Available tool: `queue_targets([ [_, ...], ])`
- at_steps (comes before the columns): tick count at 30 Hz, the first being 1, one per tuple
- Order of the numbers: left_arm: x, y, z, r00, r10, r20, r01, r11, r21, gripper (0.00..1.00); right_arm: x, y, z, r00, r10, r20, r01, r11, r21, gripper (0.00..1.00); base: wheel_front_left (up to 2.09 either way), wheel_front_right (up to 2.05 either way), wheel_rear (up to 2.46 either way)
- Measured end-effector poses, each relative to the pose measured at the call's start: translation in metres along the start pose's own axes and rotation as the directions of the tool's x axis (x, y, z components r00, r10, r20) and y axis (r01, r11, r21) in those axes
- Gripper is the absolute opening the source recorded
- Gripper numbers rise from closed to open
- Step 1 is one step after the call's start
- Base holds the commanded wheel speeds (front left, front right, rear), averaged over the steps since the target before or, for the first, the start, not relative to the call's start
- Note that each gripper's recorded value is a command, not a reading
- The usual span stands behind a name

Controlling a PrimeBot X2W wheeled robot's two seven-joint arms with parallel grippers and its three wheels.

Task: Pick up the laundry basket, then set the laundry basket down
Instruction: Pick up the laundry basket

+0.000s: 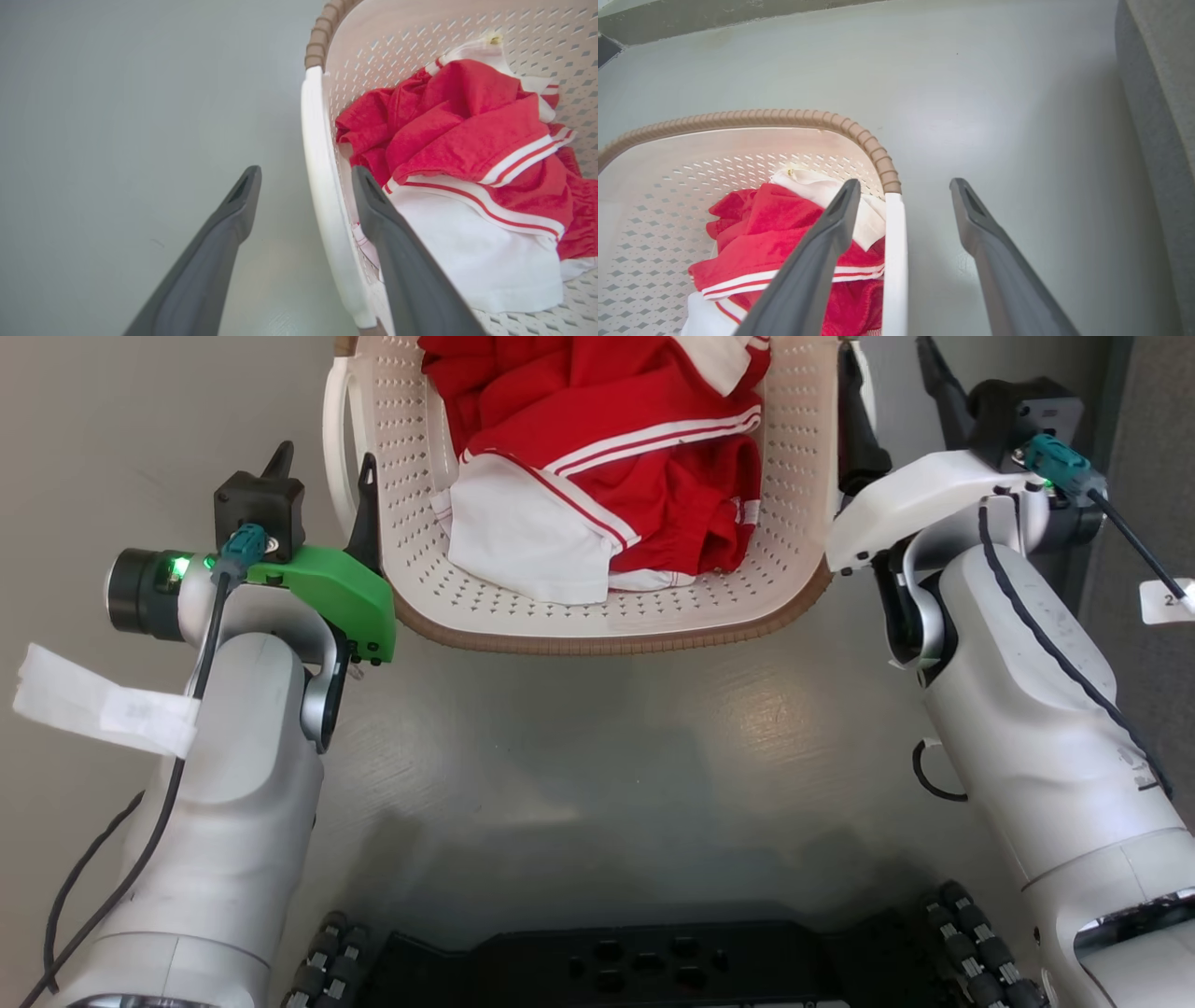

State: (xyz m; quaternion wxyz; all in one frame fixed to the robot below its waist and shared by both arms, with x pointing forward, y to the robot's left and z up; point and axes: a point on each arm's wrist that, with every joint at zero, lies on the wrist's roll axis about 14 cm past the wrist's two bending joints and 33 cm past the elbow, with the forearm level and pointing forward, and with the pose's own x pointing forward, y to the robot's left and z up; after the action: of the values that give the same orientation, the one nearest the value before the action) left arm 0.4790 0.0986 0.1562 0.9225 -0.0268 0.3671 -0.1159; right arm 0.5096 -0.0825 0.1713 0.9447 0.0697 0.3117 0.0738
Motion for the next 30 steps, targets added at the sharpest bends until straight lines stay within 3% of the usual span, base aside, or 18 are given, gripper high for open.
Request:
queue_targets([
  [12, 0.007, -0.001, -0.022, 0.996, -0.016, -0.089, 0.016, 1.000, -0.002, 1.00, -0.008, -0.004, -0.052, 0.986, -0.006, -0.169, 0.008, 1.000, 0.010, 1.00, 0.00, 0.00, 0.00],
  [30, 0.008, -0.012, -0.033, 0.983, -0.063, -0.170, 0.063, 0.998, -0.008, 1.00, -0.006, 0.000, -0.051, 0.978, 0.009, -0.208, -0.005, 1.000, 0.019, 1.00, 0.00, 0.00, 0.00],
])
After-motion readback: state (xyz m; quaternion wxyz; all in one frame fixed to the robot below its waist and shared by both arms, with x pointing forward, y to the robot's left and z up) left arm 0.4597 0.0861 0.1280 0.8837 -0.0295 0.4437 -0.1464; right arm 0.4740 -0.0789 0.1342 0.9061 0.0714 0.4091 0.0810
